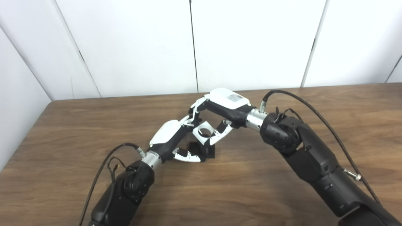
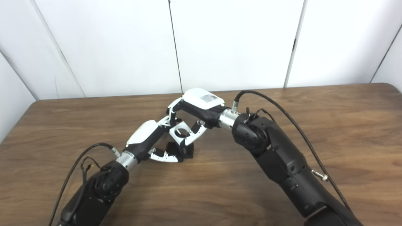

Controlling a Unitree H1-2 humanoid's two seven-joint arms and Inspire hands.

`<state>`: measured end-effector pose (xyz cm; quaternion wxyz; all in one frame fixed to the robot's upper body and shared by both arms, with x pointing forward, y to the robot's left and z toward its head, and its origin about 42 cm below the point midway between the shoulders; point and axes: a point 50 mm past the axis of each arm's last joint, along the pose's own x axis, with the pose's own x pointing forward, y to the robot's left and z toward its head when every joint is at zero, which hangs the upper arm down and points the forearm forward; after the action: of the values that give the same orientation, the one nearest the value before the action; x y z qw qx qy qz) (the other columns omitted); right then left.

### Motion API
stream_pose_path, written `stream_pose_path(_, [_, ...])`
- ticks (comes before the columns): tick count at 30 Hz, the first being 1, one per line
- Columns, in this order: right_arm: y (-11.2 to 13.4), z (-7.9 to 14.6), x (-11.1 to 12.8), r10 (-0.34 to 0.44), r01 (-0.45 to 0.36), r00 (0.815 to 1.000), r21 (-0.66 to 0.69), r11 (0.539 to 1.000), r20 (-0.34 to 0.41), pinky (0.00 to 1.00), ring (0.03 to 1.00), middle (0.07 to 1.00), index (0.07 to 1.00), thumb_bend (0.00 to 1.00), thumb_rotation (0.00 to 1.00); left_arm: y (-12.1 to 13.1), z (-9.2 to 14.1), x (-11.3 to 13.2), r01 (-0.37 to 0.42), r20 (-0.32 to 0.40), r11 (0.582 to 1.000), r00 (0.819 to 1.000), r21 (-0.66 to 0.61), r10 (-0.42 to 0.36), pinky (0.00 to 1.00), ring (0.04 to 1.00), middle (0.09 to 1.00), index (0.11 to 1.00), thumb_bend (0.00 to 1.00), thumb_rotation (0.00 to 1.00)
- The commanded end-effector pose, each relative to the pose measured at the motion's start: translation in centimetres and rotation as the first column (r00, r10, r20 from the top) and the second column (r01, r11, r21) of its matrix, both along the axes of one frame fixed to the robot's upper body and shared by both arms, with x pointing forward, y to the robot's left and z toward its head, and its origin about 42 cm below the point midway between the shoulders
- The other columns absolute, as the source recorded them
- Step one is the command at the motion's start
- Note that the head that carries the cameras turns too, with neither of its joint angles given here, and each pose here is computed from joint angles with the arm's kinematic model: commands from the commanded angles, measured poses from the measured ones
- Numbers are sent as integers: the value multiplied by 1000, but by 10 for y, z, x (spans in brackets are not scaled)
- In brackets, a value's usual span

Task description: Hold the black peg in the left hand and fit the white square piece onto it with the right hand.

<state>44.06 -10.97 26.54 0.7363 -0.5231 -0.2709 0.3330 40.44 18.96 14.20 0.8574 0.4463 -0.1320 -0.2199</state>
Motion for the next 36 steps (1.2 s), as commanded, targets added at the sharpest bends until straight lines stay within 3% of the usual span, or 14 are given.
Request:
stream_pose_path(1, [7, 35, 1, 47, -50, 995, 21, 999, 92, 910, 838, 771, 480, 519, 141, 0, -4, 4, -12, -12, 998, 1000, 67, 13, 940, 991, 924, 492, 522, 76])
stream_pose_path(36, [0, 23, 3, 32, -32, 997, -13, 999, 69, 880, 839, 778, 480, 518, 145, 3, -4, 0, -18, -8, 998, 1000, 57, 19, 937, 984, 926, 492, 522, 76])
